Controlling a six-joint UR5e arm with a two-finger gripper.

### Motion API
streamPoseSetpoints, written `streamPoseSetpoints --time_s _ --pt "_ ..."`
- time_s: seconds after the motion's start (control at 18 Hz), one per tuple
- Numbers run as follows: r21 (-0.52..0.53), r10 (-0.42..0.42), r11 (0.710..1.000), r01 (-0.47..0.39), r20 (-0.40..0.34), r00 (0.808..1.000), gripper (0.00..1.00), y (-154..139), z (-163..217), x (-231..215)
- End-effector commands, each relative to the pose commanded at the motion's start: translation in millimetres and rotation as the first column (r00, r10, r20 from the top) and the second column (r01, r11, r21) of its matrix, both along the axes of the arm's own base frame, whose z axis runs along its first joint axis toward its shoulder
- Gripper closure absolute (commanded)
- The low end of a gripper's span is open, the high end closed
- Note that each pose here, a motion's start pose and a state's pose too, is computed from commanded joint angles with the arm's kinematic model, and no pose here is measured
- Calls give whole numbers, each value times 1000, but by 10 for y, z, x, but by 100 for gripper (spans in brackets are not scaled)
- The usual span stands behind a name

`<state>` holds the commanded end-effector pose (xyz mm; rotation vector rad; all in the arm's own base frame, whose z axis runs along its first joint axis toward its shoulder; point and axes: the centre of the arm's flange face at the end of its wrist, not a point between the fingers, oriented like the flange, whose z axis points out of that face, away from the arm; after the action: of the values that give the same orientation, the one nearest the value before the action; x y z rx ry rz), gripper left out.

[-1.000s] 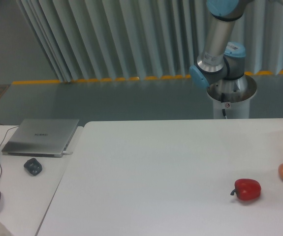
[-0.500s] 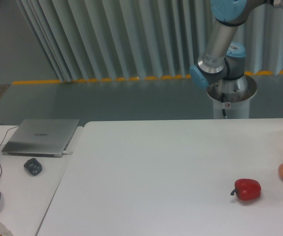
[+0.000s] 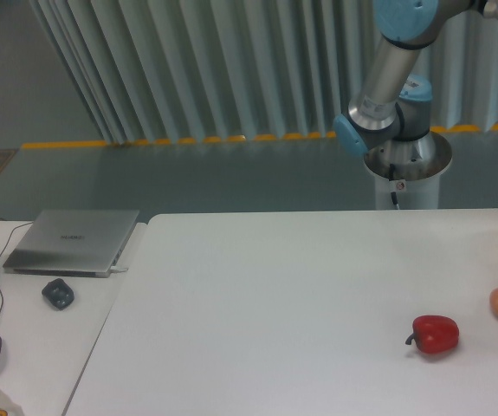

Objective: Place the triangular bread on the table

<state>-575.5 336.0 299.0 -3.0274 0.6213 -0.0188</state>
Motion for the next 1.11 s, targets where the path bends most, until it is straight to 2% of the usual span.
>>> streamPoseSetpoints --time_s 0.22,0.28,0.33,0.39,0.44,0.5,0.72,1.11 --pt "1 2 1000 -2 -4 1000 14 1 -68 -3" --pt "0 3 1000 -3 0 1000 18 -1 -92 2" --pt "0 3 1000 -3 0 1000 29 -2 -98 5" --pt "0 2 1000 -2 -1 1000 32 -1 -110 2" --pt "1 11 1000 -11 -2 1000 45 -1 -101 4" --pt "2 3 1000 -3 -2 1000 63 -9 -100 -1" --pt "4 12 1000 -12 -12 1000 99 -77 -52 -53" --pt "15 22 1000 -21 -47 999 100 -132 229 -80"
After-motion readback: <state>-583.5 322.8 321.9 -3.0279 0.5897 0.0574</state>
